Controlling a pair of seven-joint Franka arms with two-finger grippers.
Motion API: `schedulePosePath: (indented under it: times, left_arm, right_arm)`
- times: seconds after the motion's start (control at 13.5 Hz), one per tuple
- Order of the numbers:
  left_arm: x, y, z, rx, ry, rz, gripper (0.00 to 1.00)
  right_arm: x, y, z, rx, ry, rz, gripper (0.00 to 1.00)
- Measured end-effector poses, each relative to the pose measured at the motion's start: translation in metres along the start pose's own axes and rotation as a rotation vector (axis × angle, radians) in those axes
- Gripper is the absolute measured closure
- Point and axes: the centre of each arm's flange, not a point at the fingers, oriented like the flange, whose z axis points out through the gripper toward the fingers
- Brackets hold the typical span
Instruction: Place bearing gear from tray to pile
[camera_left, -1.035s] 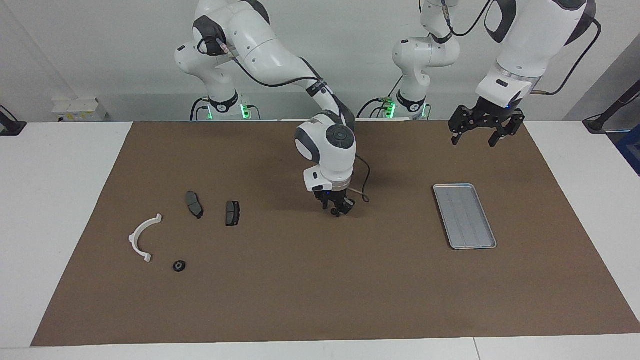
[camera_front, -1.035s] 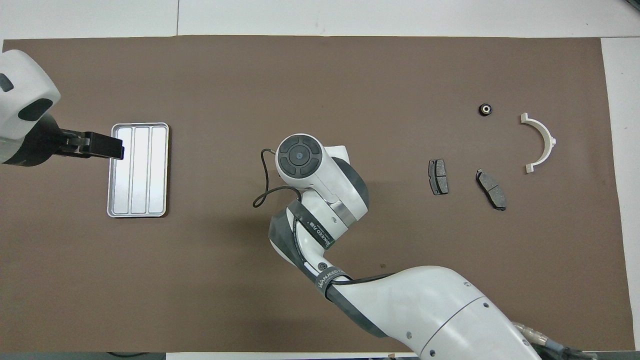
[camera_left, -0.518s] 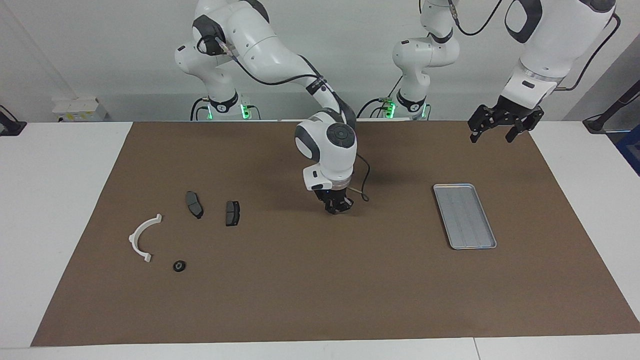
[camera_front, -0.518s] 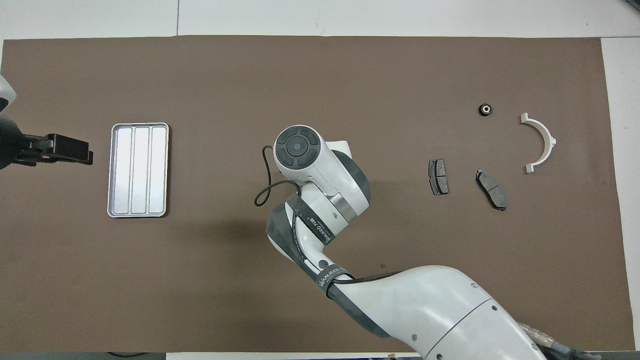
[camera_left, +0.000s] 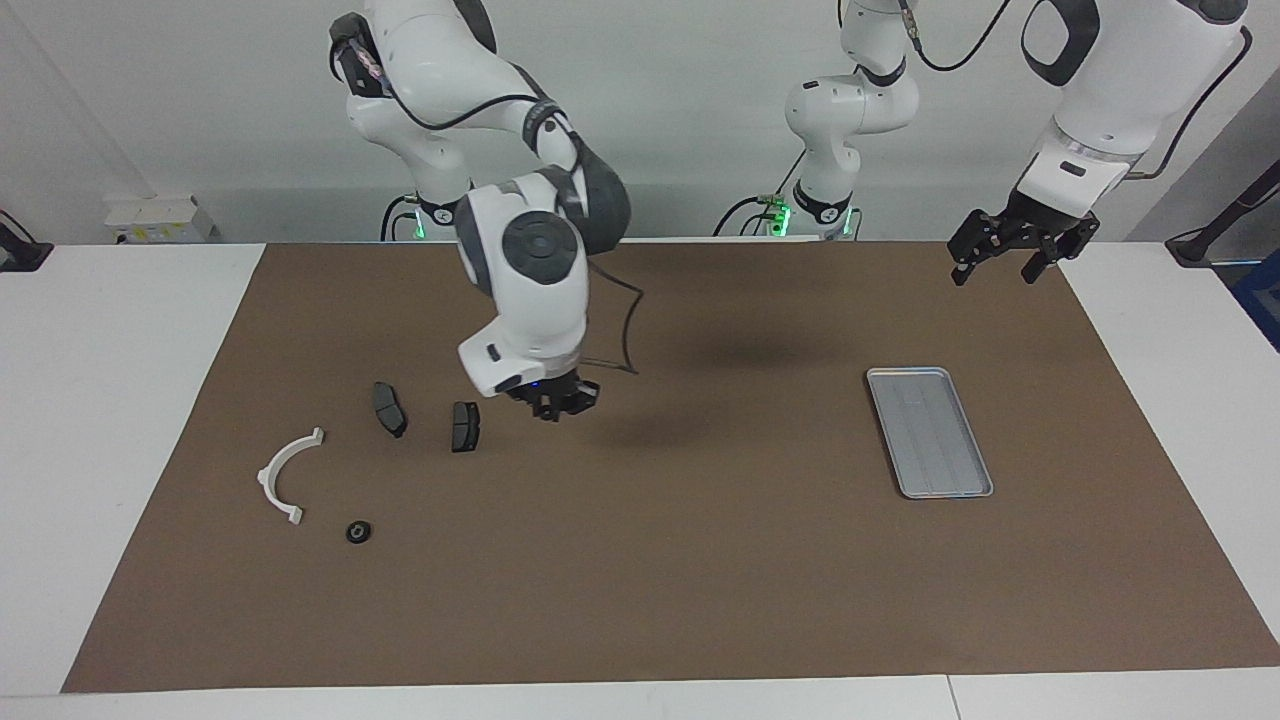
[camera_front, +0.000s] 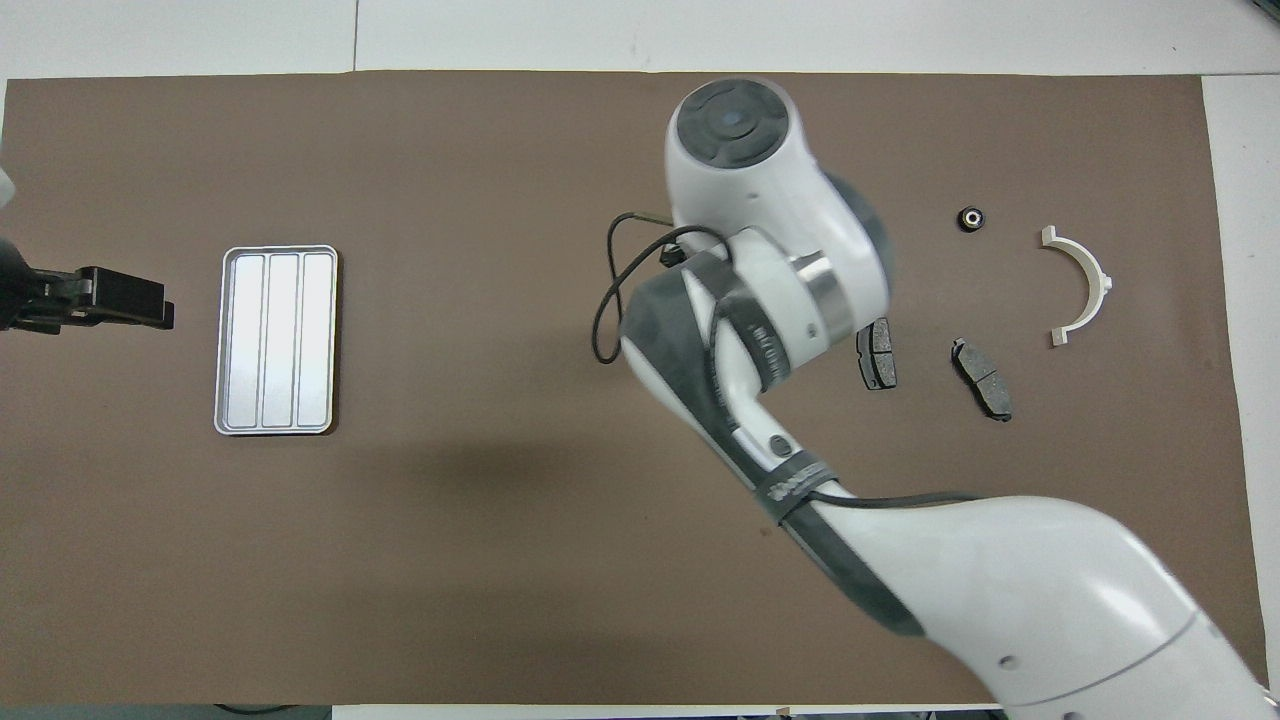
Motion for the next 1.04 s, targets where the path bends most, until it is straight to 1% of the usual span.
schedulePosePath:
  times: [0.07, 0.22, 0.37, 0.44, 0.59, 0.74, 1.04]
  left_arm:
    - [0.000, -0.001, 0.000, 0.000, 0.000, -0.001, 0.00]
    - [0.000, -0.001, 0.000, 0.000, 0.000, -0.002, 0.00]
    - [0.000, -0.001, 0.000, 0.000, -0.001, -0.003, 0.00]
    - [0.000, -0.001, 0.000, 0.000, -0.001, -0.003, 0.00]
    - [0.000, -0.001, 0.000, 0.000, -0.002, -0.003, 0.00]
    - [-0.001, -0.001, 0.001, 0.000, -0.007, -0.003, 0.00]
    - [-0.002, 0.002, 0.002, 0.000, -0.018, 0.005, 0.00]
  right_arm:
    - [0.016, 0.030, 0.002, 0.010, 0.013, -0.056, 0.76]
    - [0.048, 0.084, 0.023, 0.030, 0.058, -0.144, 0.76]
    - [0.070, 0.125, 0.061, 0.038, 0.090, -0.184, 0.76]
    - [0.078, 0.137, 0.085, 0.041, 0.099, -0.187, 0.76]
    - [0.088, 0.137, 0.126, 0.047, 0.116, -0.186, 0.76]
    - [0.094, 0.131, 0.150, 0.053, 0.132, -0.191, 0.76]
    - [0.097, 0.134, 0.169, 0.058, 0.153, -0.185, 0.76]
